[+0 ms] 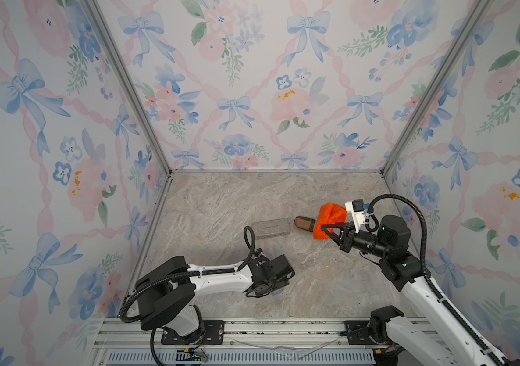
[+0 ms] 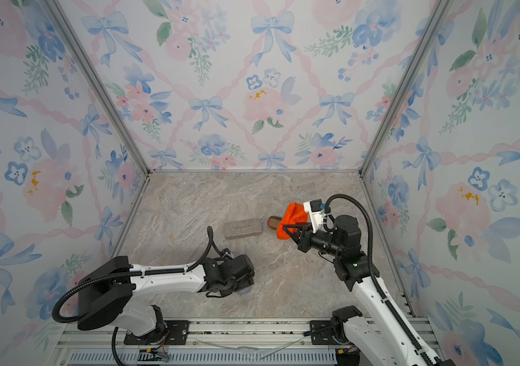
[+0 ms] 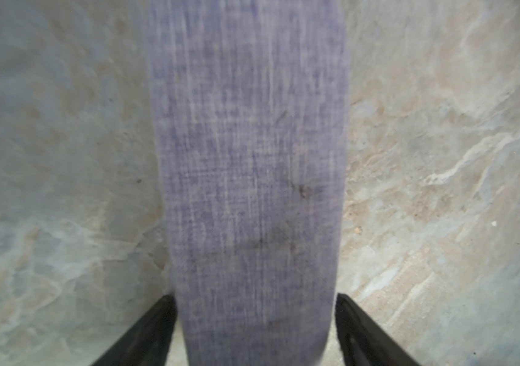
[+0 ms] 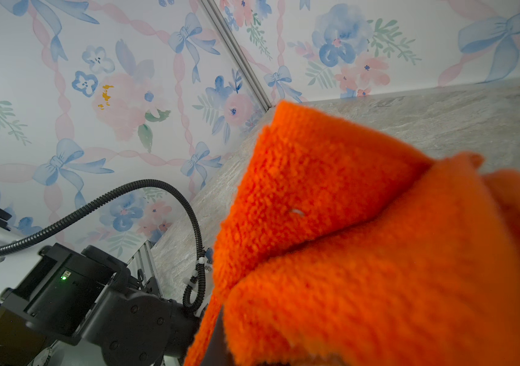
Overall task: Wipe the eyeglass case
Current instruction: Place the eyeglass case at the center of the board, then adjust the eyeglass case at the center of the board.
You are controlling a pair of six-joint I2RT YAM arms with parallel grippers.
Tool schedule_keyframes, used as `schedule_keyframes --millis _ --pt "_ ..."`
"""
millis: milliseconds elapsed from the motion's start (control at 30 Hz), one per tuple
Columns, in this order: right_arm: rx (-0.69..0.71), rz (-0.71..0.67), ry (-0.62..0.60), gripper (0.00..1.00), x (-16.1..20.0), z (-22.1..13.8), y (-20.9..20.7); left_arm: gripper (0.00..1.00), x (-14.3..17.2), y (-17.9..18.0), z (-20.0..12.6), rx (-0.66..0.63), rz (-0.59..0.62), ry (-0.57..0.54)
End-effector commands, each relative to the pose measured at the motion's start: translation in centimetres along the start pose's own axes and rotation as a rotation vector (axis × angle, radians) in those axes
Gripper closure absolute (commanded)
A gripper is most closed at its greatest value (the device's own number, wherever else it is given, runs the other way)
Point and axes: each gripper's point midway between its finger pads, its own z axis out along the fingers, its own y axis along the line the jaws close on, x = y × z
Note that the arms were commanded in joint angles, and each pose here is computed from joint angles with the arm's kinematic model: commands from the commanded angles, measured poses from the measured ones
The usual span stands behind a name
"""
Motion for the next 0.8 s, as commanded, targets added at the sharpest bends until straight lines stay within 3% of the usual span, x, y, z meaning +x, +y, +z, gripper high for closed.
schedule_keyframes --millis 0,333,767 --pt "-0.018 -0.013 -0.009 1.0 0.2 -0.5 0.3 0.07 1.0 0.9 0.4 -0.037 -0.002 0.048" --pt "0.005 -0.018 -0.035 1.0 0.6 -1.6 0.5 0.08 2.4 -2.4 0.8 0.075 -0.009 0.141" --pt "0.015 -0.01 -0.062 1.0 0.4 -2.0 0.6 0.08 2.4 -8.3 0.3 0.192 0.094 0.18"
